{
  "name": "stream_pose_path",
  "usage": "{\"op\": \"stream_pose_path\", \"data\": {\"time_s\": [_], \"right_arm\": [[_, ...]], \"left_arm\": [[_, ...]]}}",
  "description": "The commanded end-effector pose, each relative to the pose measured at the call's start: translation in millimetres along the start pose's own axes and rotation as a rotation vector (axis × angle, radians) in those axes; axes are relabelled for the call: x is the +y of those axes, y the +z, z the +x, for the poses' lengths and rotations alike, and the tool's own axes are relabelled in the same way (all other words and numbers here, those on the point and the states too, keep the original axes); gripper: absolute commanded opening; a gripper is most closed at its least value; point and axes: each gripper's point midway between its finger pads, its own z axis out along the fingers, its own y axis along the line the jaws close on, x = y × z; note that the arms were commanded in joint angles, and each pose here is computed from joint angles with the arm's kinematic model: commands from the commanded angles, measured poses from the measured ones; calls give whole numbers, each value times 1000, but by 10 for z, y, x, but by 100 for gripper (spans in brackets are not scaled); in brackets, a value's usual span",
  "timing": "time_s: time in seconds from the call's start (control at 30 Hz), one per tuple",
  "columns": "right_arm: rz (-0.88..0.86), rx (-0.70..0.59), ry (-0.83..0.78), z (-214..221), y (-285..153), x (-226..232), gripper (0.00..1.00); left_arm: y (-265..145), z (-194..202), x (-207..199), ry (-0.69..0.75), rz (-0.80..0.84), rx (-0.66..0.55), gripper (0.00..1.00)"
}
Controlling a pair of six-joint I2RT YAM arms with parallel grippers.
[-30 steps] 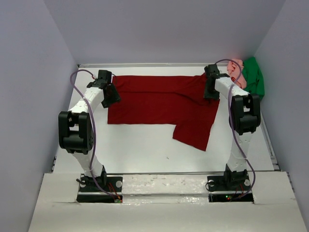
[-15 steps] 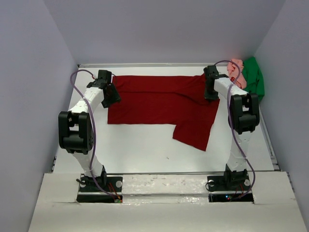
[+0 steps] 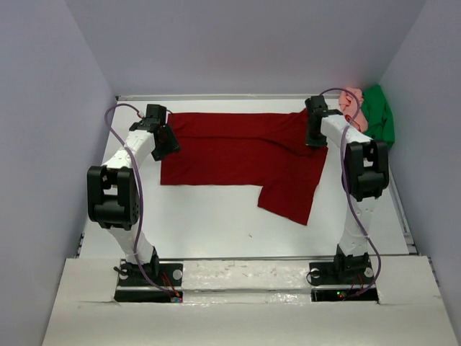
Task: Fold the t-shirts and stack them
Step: Fold the tshirt
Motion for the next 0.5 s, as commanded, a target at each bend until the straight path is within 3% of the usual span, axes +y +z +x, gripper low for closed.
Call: {"op": "stream_pose_path", "data": {"time_s": [0.0, 0.27, 0.47], "right_arm": [[-101, -205, 34, -609, -691, -50, 0], [-229, -321, -36, -965, -1245, 31, 0], [-272, -282, -60, -983, -1126, 175, 0]], "left_arm": [[-113, -114, -61, 9, 38, -36, 60], [-179, -36, -275, 71, 104, -43, 60], [-597, 425, -1490, 331, 630, 51, 60]]}}
